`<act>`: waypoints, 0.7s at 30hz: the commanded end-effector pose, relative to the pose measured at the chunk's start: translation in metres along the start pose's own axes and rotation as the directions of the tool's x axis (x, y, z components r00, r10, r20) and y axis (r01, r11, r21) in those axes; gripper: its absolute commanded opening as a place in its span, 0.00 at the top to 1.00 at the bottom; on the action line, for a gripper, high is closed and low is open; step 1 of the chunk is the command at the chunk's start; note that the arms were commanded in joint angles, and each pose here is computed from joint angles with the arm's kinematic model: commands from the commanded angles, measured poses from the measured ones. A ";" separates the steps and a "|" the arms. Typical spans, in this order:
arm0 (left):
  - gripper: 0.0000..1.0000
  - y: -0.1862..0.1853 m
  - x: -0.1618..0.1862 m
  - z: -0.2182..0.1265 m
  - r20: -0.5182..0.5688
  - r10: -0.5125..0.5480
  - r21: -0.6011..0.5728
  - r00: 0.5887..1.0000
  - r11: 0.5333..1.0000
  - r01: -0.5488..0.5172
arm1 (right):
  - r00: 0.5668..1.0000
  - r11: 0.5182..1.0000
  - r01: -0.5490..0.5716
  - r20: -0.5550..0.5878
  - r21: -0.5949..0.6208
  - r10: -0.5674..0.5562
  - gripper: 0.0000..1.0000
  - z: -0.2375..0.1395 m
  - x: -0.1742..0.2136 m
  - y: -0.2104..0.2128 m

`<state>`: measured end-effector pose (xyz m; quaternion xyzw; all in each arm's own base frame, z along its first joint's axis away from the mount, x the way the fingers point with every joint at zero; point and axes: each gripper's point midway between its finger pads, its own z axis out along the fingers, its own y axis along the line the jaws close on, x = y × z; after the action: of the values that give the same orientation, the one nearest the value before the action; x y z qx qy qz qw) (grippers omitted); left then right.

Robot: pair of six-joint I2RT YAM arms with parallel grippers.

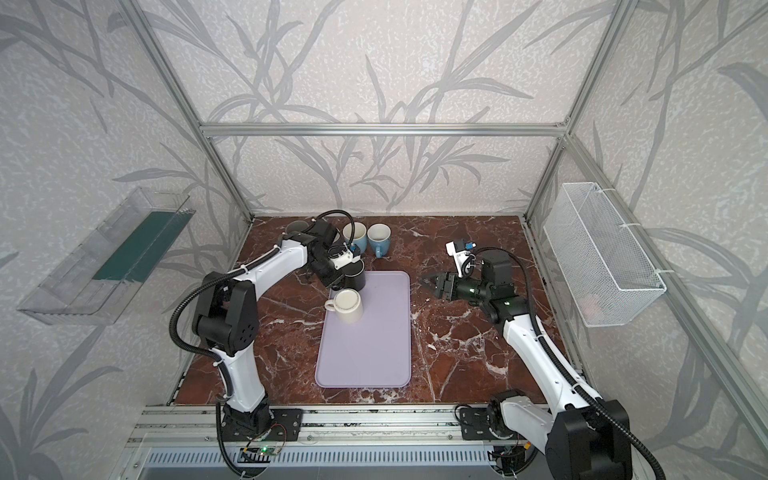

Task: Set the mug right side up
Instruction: 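Lift the black mug off the tray with the left gripper and tilt it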

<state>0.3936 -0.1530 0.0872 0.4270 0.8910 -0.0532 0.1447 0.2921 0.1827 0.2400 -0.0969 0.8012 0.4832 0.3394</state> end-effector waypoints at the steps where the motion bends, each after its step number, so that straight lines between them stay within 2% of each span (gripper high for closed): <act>1: 1.00 0.006 -0.027 -0.039 0.134 -0.023 -0.063 0.991 0.998 0.031 | 1.000 1.000 0.003 0.006 -0.004 -0.003 0.34 0.001 0.000 -0.003; 8: 1.00 -0.002 -0.044 -0.069 0.272 -0.059 -0.054 0.960 0.996 0.077 | 1.000 1.000 0.001 0.006 -0.005 -0.001 0.34 0.002 0.000 -0.004; 15: 1.00 -0.008 -0.066 -0.113 0.444 -0.085 -0.051 0.892 0.991 0.120 | 1.000 1.000 -0.015 0.009 -0.012 0.015 0.34 0.004 0.002 -0.005; 21: 1.00 -0.018 -0.081 -0.142 0.532 -0.144 0.017 0.835 0.987 0.160 | 1.000 0.999 -0.023 0.008 -0.034 0.023 0.34 0.005 0.002 -0.004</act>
<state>0.3921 -0.1769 0.2016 0.3343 0.8769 -0.1239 0.3224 0.2951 0.1836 0.2320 -0.0858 0.8007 0.4902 0.3335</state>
